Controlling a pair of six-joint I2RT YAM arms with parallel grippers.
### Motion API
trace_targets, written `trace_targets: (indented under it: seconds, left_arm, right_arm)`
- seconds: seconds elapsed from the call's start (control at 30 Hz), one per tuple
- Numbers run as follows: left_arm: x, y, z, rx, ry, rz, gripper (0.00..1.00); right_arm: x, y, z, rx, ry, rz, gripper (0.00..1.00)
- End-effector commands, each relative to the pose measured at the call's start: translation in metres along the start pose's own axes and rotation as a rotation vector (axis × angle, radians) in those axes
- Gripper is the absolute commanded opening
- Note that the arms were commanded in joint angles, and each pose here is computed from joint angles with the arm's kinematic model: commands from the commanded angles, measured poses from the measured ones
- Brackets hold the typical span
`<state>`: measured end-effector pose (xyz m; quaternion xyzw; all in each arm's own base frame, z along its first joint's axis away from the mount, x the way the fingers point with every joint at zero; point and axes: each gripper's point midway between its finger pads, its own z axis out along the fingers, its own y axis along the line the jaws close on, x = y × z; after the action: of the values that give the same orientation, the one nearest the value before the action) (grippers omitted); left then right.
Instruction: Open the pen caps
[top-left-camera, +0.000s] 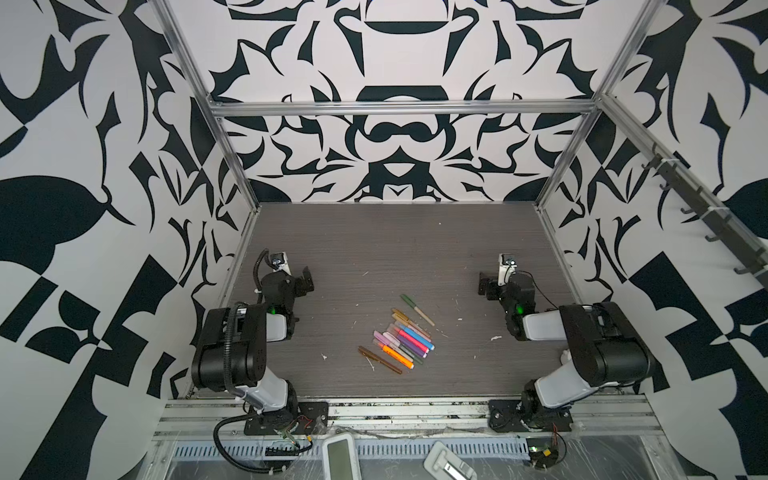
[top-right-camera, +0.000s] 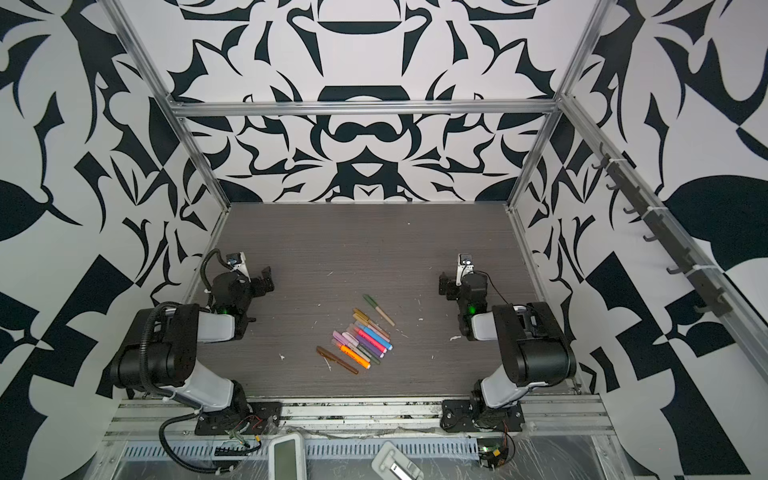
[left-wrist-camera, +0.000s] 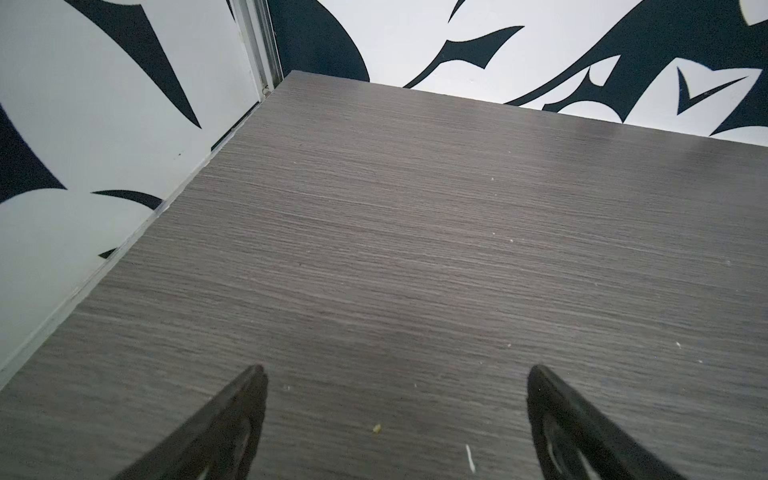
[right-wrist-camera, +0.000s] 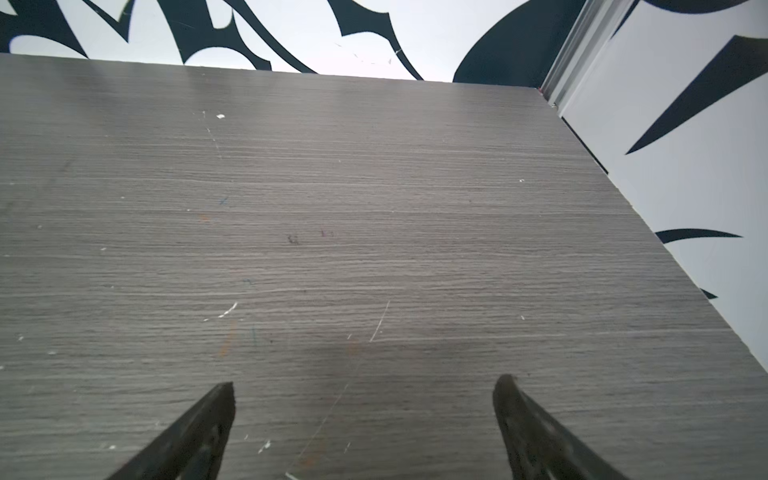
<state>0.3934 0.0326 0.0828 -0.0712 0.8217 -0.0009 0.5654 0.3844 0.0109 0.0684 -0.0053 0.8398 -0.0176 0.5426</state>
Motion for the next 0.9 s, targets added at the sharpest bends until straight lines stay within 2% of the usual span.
trace_targets:
  seconds: [0.0,0.87]
  left_arm:
    - [-0.0069,-0.0013,-0.0004,0.010,-0.020,-0.011,0.99]
    - [-0.0068,-0.0016,0.0011,0.011,-0.012,-0.011,0.99]
  right_arm:
    - [-0.0106,0.0051,-0.0024,-0.035,-0.045,-0.001,1.00]
    - [-0.0102,0.0056,-0.0007,-0.038,-0.037,-0.006,1.00]
